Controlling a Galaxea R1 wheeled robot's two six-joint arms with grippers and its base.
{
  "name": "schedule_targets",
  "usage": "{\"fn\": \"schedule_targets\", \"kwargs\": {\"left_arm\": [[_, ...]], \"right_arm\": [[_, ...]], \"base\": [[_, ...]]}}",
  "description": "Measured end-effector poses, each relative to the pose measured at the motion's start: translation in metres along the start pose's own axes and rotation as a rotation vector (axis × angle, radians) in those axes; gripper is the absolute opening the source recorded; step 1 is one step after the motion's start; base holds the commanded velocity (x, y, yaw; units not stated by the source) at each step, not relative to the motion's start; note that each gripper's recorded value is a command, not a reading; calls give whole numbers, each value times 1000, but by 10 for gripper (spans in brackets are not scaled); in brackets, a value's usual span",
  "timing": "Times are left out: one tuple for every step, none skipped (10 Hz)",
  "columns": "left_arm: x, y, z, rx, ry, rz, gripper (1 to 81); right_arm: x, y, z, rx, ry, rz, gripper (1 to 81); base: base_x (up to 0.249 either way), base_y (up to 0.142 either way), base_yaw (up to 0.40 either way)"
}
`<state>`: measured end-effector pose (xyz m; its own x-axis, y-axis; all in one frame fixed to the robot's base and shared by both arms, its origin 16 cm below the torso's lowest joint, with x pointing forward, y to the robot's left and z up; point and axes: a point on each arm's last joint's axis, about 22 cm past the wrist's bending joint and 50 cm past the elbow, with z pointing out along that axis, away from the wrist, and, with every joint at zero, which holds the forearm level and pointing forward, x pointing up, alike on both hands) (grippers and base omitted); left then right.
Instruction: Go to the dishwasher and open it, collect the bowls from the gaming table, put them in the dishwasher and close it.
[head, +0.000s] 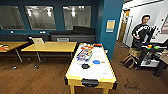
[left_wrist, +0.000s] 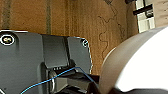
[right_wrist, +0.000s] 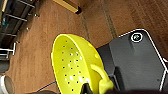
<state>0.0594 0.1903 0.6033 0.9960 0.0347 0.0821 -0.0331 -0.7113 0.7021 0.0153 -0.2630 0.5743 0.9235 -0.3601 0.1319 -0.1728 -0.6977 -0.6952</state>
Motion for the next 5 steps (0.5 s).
{"fn": "schedule_targets", "kwargs": {"left_arm": [[0,-1,5,2,0,1,10],[-1,-2,11,5,0,1,10],[-1,-1,15,4,-1,1,10],[-4,-2,17,6,-4,-2,10],[-5,-5,16,13,-7,-2,10]], "right_arm": [[0,6,1,-14,-3,-5,10],[-3,10,6,-26,-6,-10,10],[-8,12,14,-34,-16,-15,10],[-11,13,20,-39,-22,-20,10],[-13,16,22,-49,-27,-23,10]], "base": [[-120,0,0],[-120,0,0],[-120,0,0],[-120,0,0],[-121,0,0]]}}
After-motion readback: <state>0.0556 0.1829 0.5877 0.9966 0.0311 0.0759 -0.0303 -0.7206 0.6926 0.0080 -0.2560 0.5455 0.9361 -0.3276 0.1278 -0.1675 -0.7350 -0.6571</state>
